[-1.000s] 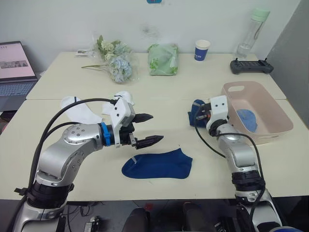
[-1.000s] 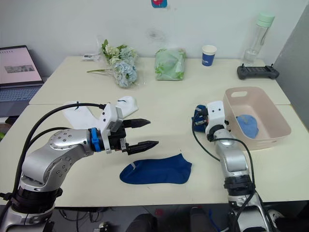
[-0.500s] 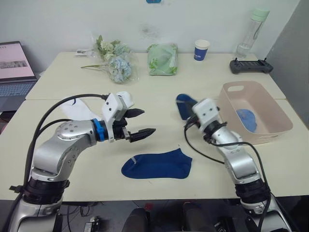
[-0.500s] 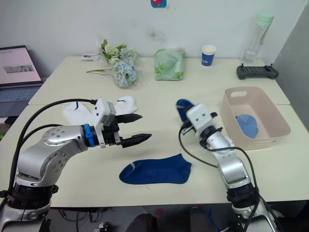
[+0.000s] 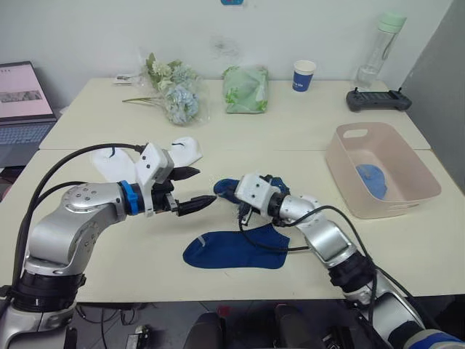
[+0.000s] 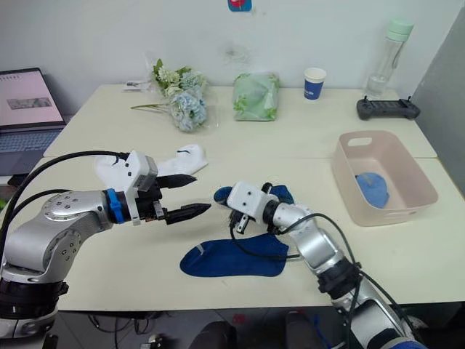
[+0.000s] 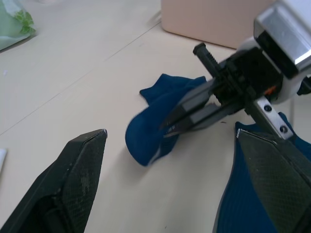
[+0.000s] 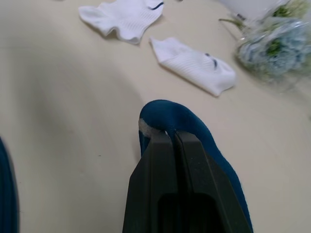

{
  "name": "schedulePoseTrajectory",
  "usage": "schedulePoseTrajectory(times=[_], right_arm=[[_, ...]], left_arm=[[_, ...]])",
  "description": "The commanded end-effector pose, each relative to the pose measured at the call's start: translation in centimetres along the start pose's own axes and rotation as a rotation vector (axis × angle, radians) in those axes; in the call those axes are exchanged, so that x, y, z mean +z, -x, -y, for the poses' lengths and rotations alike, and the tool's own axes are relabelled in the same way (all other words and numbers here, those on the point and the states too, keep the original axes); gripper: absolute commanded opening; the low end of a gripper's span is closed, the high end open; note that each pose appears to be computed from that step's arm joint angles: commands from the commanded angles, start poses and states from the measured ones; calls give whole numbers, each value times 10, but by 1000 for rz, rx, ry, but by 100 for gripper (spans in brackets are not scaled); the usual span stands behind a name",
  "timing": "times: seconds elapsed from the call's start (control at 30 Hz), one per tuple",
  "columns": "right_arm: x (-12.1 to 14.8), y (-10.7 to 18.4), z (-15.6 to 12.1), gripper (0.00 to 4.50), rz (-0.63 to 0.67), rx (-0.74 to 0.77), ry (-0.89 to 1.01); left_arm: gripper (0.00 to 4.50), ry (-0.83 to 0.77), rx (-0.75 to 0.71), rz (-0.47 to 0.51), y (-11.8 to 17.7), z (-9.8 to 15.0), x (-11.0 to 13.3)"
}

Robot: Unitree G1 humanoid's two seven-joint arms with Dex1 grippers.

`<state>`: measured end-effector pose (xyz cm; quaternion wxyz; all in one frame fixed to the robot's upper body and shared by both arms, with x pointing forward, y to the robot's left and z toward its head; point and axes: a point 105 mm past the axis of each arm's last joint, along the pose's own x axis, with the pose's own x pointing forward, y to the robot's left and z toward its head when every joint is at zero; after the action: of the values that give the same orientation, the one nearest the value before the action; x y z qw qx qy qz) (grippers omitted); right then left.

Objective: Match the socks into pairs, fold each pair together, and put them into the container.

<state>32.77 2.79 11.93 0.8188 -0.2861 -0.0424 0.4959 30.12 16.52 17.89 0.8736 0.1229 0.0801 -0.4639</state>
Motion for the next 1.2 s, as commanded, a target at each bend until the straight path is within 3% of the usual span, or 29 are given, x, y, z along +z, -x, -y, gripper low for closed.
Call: schedulePoseTrajectory(times=[0.03,0.07,0.17,0.33,0.5,0.67,0.83,1.1,1.2], right_arm=[[12,-11,-10,4,20,54,6],[16,-14,-13,4,36,56,6],[31,-12,-16,64,88,84,-58],[42,6,2,236,118,62,-117],[55,28,0,413,166,143,-176],[40,44,31,413,116,-18,-213],[-10,60,74,413,-60,-266,-226],[-34,59,75,413,-107,-330,-242],[-44,56,75,413,-124,-348,-273]], left_arm=[[450,-49,23,18,8,-3,8],[450,-52,17,3,9,-1,4],[450,-46,22,-19,12,1,-4],[450,-27,41,-4,14,-1,-6],[450,-21,51,14,13,-7,-2],[450,-20,35,-12,14,-8,-7],[450,88,-5,-116,3,5,-35],[450,344,1,-217,-17,40,-70],[450,420,44,-233,-25,41,-77]])
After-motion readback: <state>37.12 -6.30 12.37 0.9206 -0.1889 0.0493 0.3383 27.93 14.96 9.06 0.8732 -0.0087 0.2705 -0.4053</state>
